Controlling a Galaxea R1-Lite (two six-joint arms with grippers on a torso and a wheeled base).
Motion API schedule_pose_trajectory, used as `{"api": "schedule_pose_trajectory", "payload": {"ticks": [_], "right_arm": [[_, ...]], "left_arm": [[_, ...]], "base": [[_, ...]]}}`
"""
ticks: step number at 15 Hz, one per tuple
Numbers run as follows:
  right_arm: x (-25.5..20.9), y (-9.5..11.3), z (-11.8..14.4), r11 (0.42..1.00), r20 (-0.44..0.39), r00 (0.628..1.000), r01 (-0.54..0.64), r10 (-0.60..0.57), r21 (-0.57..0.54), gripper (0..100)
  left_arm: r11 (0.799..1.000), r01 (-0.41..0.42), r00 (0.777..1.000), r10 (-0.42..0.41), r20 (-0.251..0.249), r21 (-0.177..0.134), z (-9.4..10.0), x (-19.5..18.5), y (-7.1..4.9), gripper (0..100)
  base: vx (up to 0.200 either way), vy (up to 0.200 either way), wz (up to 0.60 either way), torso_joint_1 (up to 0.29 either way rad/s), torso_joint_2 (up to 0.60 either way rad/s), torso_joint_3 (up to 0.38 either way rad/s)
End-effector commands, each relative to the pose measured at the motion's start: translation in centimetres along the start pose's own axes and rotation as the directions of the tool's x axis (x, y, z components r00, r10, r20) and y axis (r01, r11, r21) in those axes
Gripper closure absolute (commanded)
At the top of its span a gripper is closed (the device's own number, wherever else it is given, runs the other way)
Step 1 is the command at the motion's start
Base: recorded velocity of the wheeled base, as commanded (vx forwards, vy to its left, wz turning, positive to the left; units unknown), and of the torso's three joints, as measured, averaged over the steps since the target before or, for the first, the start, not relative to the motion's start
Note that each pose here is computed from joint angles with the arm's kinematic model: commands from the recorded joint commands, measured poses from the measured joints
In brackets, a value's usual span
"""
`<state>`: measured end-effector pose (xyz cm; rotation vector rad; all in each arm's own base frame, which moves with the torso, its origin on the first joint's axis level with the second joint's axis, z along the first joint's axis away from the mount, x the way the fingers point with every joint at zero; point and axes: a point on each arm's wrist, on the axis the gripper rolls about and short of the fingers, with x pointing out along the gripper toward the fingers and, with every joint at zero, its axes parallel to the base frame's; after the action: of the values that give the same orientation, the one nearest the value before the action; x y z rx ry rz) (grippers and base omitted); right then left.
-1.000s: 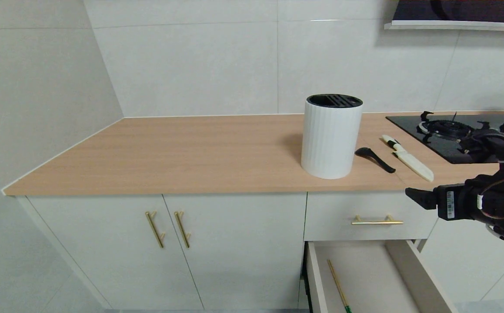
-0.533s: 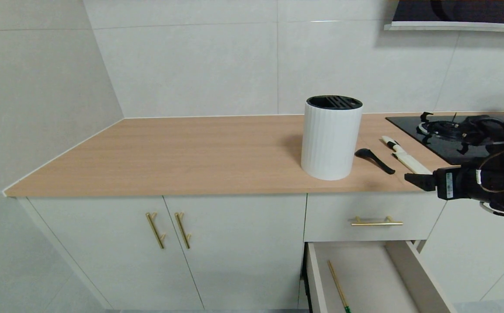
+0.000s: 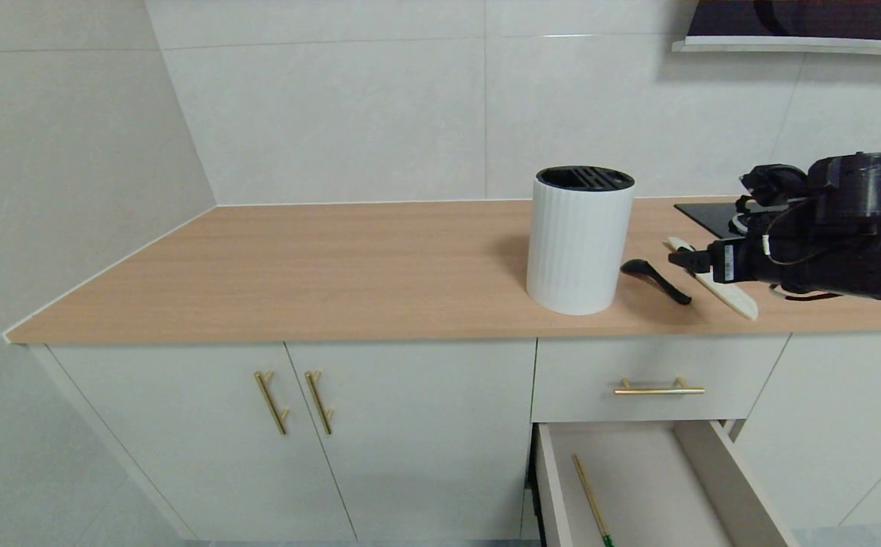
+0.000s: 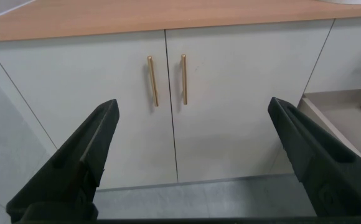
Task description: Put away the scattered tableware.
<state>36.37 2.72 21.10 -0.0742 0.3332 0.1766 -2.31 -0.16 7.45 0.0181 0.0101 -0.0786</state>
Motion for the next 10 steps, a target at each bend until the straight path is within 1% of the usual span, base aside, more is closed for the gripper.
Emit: {"api": "schedule_pose_trajectory", "payload": {"ticks": [1,2,3,4,6,10], "right_arm": [[3.7,-0.2,-2.1,1.0,-0.064,0.998,-0.027,0.026,-0.004,0],[4.1,-0.1,-2.8,0.999,-0.085,0.996,-0.037,0.034,-0.026,0],[4.5,-0.2,-3.1,0.999,-0.096,0.995,-0.037,0.034,-0.025,0],[4.7,-0.3,-3.2,0.999,-0.096,0.995,-0.035,0.033,-0.026,0],[5.4,-1.3,-3.6,0.999,-0.095,0.995,-0.029,0.027,-0.015,0],[6.8,-1.3,-4.6,1.0,-0.095,0.995,-0.026,0.024,-0.015,0]], "left_arm": [[1.0,0.0,1.0,0.0,-0.001,0.0,0.0,0.0,0.0,0],[1.0,0.0,1.0,0.0,-0.001,0.0,0.0,0.0,0.0,0],[1.0,0.0,1.0,0.0,-0.001,0.0,0.0,0.0,0.0,0],[1.0,0.0,1.0,0.0,-0.001,0.0,0.0,0.0,0.0,0],[1.0,0.0,1.0,0.0,-0.001,0.0,0.0,0.0,0.0,0],[1.0,0.0,1.0,0.0,-0.001,0.0,0.0,0.0,0.0,0]], "base": [[0.0,0.0,0.0,0.0,0.0,0.0],[0.0,0.0,0.0,0.0,0.0,0.0],[0.0,0.0,0.0,0.0,0.0,0.0],[0.0,0.0,0.0,0.0,0.0,0.0],[0.0,0.0,0.0,0.0,0.0,0.0],[0.0,0.0,0.0,0.0,0.0,0.0]]}}
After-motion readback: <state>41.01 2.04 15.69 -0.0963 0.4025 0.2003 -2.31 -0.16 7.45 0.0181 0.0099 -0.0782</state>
